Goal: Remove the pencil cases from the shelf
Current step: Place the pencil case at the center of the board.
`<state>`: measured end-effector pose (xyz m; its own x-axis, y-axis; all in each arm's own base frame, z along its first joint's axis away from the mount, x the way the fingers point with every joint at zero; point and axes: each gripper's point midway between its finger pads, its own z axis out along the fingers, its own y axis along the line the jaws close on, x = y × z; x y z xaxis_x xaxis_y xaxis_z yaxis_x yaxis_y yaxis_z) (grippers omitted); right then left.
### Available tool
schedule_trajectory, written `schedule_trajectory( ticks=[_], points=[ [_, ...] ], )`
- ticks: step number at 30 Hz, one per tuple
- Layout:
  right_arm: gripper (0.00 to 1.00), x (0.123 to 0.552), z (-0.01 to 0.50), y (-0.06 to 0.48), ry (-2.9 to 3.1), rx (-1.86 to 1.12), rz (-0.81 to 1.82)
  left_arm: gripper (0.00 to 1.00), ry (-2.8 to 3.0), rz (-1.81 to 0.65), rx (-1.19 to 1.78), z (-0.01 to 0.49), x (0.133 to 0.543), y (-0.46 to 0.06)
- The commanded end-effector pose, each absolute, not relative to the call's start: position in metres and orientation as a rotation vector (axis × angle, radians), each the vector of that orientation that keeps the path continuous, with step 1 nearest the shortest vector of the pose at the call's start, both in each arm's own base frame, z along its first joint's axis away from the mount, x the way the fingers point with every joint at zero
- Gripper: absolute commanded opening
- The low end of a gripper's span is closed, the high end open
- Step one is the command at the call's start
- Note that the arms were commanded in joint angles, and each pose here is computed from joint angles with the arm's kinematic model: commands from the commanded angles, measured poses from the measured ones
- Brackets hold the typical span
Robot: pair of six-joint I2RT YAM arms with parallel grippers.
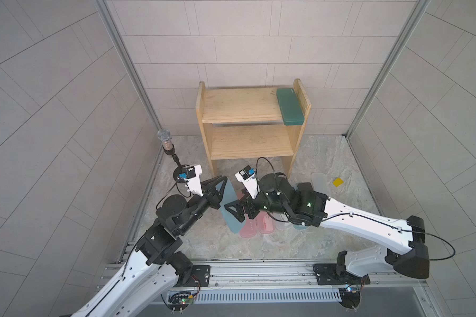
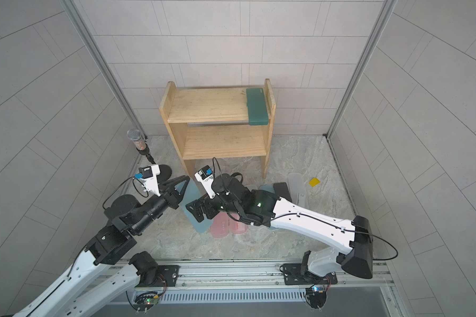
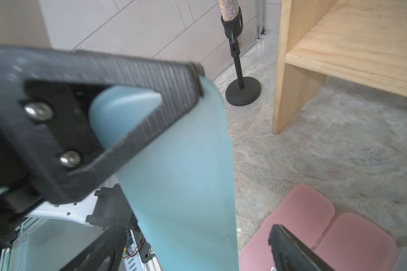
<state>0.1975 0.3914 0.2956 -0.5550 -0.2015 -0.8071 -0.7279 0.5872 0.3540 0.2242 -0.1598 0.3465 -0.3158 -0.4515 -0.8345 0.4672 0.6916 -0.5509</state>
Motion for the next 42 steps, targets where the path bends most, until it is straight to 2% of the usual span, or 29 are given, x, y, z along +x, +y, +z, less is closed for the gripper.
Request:
schedule_trajectory(
  ticks=[1, 17, 27, 31, 33, 35, 39, 42],
  points=[
    [1.00, 0.200, 0.294, 0.397, 2.036, -0.729, 0.873, 0.00, 1.554, -0.969, -0.012, 0.382, 0.217, -0.152],
    [1.00, 0.189, 0.286, 0.410, 2.010, -0.768, 0.878, 0.00, 1.572, -0.982, -0.061, 0.375, 0.225, -0.147],
    [0.96, 0.192, 0.278, 0.416, 2.020, -0.781, 0.855, 0.00, 1.581, -0.981, -0.080, 0.373, 0.227, -0.145],
    [0.90, 0.195, 0.276, 0.413, 2.026, -0.771, 0.821, 0.00, 1.582, -0.982, -0.082, 0.373, 0.227, -0.144],
    [0.83, 0.195, 0.273, 0.413, 2.037, -0.776, 0.814, 0.00, 1.582, -0.983, -0.080, 0.371, 0.227, -0.144],
    [0.79, 0.195, 0.274, 0.413, 2.046, -0.775, 0.811, 0.11, 1.581, -0.970, -0.076, 0.373, 0.226, -0.142],
    [0.71, 0.199, 0.283, 0.405, 2.053, -0.724, 0.826, 0.64, 1.588, -0.899, -0.081, 0.373, 0.226, -0.133],
    [0.69, 0.211, 0.278, 0.392, 2.122, -0.625, 0.869, 0.95, 1.601, -0.831, -0.162, 0.365, 0.231, -0.117]
  ],
)
